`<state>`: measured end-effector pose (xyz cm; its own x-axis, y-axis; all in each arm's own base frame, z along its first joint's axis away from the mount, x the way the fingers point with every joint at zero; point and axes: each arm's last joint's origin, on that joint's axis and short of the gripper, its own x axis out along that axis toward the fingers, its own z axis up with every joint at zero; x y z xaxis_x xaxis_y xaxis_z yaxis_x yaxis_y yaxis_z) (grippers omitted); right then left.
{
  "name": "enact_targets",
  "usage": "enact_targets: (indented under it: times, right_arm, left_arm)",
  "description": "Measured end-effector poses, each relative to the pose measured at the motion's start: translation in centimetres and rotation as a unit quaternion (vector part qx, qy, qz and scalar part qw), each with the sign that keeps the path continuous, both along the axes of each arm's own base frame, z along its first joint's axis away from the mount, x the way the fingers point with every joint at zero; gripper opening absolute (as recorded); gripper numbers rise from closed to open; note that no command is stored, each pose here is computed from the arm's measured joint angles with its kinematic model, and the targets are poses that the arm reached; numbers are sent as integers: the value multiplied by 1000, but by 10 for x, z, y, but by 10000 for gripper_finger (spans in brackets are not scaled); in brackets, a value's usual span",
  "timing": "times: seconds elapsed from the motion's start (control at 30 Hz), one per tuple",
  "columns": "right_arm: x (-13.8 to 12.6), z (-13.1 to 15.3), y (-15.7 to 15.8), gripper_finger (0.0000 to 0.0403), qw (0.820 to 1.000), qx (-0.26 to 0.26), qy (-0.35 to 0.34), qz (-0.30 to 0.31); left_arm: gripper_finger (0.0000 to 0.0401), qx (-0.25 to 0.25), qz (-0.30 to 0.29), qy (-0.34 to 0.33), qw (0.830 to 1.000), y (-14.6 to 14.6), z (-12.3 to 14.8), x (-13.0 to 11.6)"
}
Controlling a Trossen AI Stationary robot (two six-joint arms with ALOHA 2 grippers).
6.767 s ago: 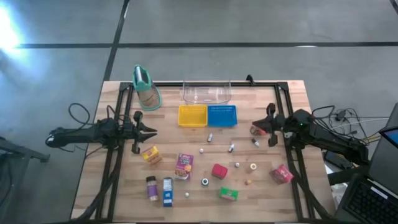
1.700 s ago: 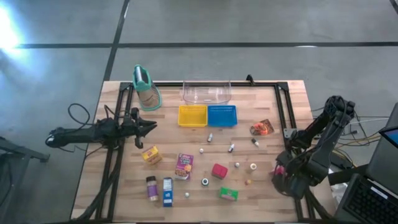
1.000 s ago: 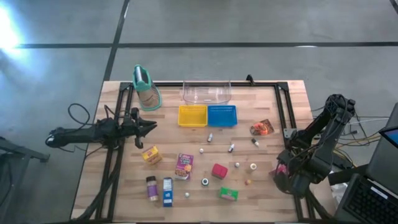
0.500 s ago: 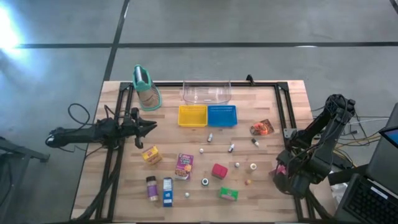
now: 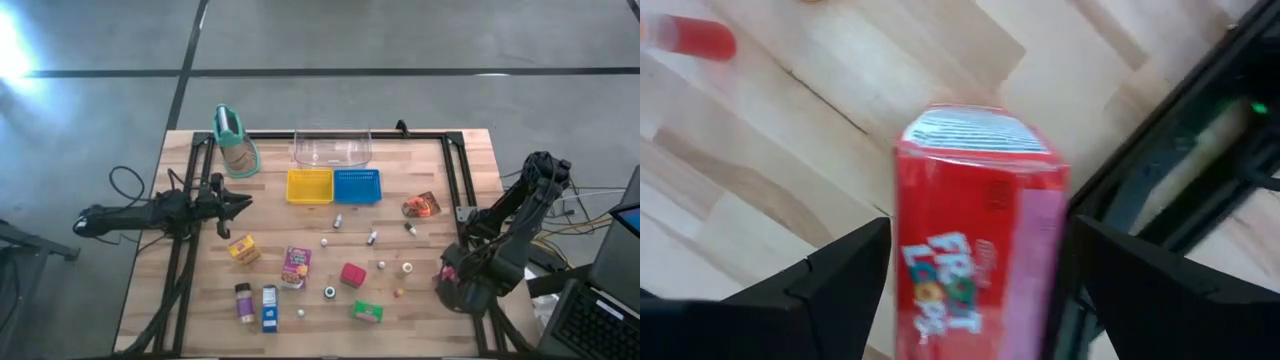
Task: Pick & Place Kitchen Items
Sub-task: Put the red cereal box into the transparent bin
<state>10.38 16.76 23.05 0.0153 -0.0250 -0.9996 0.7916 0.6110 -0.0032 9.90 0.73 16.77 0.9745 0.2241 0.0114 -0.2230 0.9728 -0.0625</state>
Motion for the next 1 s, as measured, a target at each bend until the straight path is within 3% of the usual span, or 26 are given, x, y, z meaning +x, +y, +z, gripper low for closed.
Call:
enact_targets:
  times: [0.63,1.0]
  right_arm:
    - [-2,-26,-3,240,1000,3,-2,1]
    - [-2,-27,-4,221,1000,2,-1,2]
  left_arm:
    - [65,0,0,0,1000,0,0,0]
    - [65,0,0,0,1000,0,0,0]
